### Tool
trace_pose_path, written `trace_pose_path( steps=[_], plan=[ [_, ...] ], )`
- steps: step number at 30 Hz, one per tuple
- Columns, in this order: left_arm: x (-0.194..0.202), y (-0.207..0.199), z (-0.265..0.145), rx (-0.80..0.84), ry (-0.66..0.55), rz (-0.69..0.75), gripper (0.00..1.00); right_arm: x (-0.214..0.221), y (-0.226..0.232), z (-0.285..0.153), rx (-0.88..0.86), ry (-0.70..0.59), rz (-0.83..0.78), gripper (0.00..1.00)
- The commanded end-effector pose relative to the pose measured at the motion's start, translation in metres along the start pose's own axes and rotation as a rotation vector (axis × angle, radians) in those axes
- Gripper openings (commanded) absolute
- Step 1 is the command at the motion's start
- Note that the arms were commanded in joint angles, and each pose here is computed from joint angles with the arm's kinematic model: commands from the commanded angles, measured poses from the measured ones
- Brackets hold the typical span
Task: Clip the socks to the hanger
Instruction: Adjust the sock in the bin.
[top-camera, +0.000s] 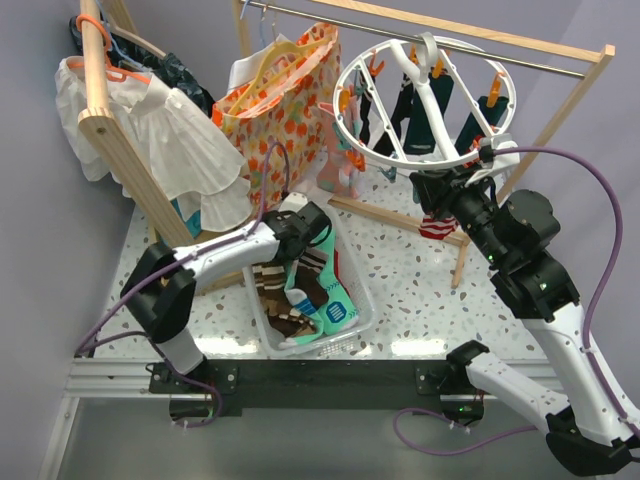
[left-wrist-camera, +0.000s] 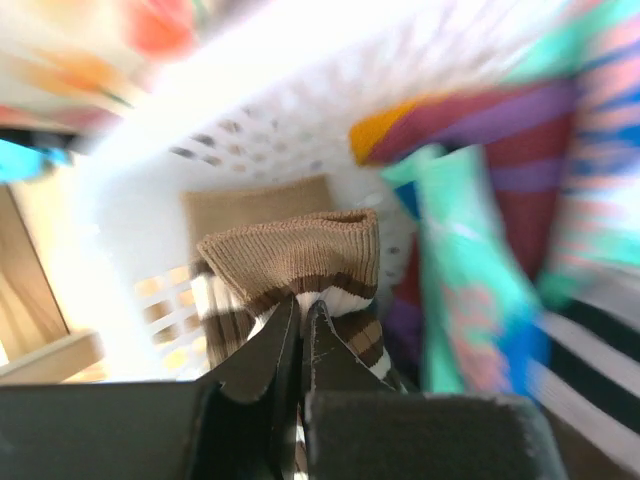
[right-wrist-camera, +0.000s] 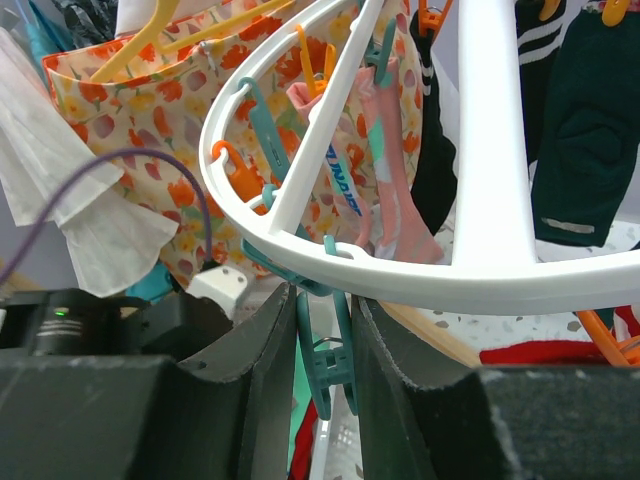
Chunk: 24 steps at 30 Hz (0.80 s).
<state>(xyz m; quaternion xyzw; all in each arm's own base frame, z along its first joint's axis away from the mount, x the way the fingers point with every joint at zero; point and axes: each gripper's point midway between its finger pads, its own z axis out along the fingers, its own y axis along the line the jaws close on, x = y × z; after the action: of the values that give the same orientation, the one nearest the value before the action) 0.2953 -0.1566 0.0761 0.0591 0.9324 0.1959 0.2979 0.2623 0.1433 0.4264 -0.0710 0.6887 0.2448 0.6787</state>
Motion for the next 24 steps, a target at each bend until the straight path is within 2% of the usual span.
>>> trace_pose_path(
  steps=[1, 9, 13, 16, 19, 24],
  plan=[
    [-0.069, 0.02, -0.069, 0.05, -0.225, -0.126, 0.0, 0.006, -0.002, -0.002, 0.005, 0.022, -0.019, 0.0],
    [-0.103, 0.029, -0.13, 0.208, -0.398, -0.209, 0.0, 0.001, -0.001, -0.003, 0.004, 0.013, -0.018, 0.0],
    [-0.114, 0.004, -0.154, 0.44, -0.468, -0.22, 0.01, 0.0, 0.001, -0.003, -0.004, 0.013, -0.018, 0.0],
    [-0.102, -0.029, -0.152, 0.588, -0.45, -0.213, 0.02, 0.0, 0.001, -0.003, -0.003, 0.016, -0.017, 0.0],
    [-0.077, -0.061, -0.125, 0.649, -0.394, -0.2, 0.05, 0.001, 0.0, -0.003, -0.001, 0.019, -0.015, 0.0],
    [-0.039, -0.072, -0.087, 0.597, -0.288, -0.209, 0.08, -0.001, -0.002, -0.006, 0.008, 0.017, -0.025, 0.0]
  ],
)
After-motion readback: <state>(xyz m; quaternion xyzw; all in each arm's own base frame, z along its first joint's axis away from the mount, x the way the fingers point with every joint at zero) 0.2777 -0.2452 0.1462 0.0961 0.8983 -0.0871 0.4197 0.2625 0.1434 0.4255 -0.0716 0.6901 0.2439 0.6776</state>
